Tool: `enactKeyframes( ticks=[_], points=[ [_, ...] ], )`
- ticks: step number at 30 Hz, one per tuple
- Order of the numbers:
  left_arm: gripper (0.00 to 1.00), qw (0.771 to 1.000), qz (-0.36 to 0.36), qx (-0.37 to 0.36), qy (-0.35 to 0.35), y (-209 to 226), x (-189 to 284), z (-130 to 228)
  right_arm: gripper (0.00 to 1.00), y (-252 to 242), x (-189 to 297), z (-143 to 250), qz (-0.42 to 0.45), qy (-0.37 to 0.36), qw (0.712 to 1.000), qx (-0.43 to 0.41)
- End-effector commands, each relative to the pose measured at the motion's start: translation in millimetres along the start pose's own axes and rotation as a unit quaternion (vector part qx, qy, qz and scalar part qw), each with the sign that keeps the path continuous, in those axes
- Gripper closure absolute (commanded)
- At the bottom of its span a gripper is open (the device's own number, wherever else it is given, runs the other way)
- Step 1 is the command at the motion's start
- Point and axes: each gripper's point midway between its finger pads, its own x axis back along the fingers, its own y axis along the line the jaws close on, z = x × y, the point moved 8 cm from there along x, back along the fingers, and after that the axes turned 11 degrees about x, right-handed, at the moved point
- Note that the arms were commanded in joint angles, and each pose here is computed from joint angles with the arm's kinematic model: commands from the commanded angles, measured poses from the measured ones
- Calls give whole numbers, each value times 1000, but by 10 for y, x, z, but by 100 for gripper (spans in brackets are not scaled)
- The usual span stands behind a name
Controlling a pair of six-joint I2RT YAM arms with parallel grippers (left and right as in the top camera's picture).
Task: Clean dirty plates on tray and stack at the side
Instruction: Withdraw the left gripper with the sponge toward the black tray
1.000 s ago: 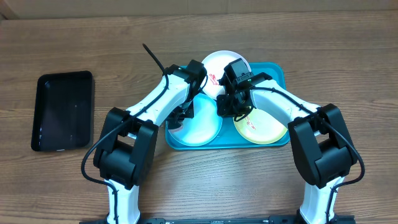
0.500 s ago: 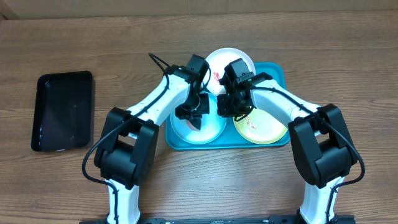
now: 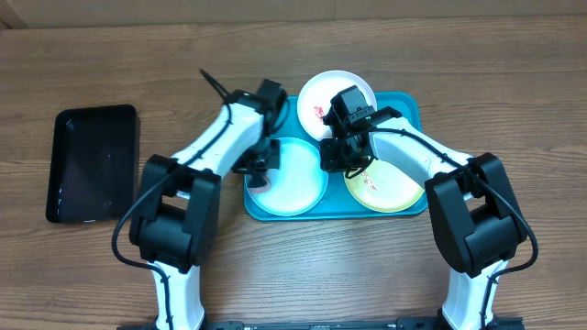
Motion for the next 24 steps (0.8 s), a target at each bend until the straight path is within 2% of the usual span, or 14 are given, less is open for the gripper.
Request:
enactKeyframes(
  ticks=[1,6,10,14,20,24],
  points=[
    [96,997,-57,41,-40,196,-16,-209,79,-19,-99,36,3,13,1000,-4],
    [96,995,-31,51,-75,148,290,-368,82,-18,-98,35,2,13,1000,-4],
    [96,992,4,75,-101,128,661,-437,95,8,-38,-8,2,12,1000,-3],
    [96,986,57,86,-130,167,1034,-462,96,90,127,-130,-8,-3,1000,2],
    [96,972,77,164,-152,699,1367,-510,96,274,549,-326,-2,-38,999,20],
    [96,965,57,223,-122,1183,1301,-553,96,403,879,-407,82,-75,993,40]
  ],
)
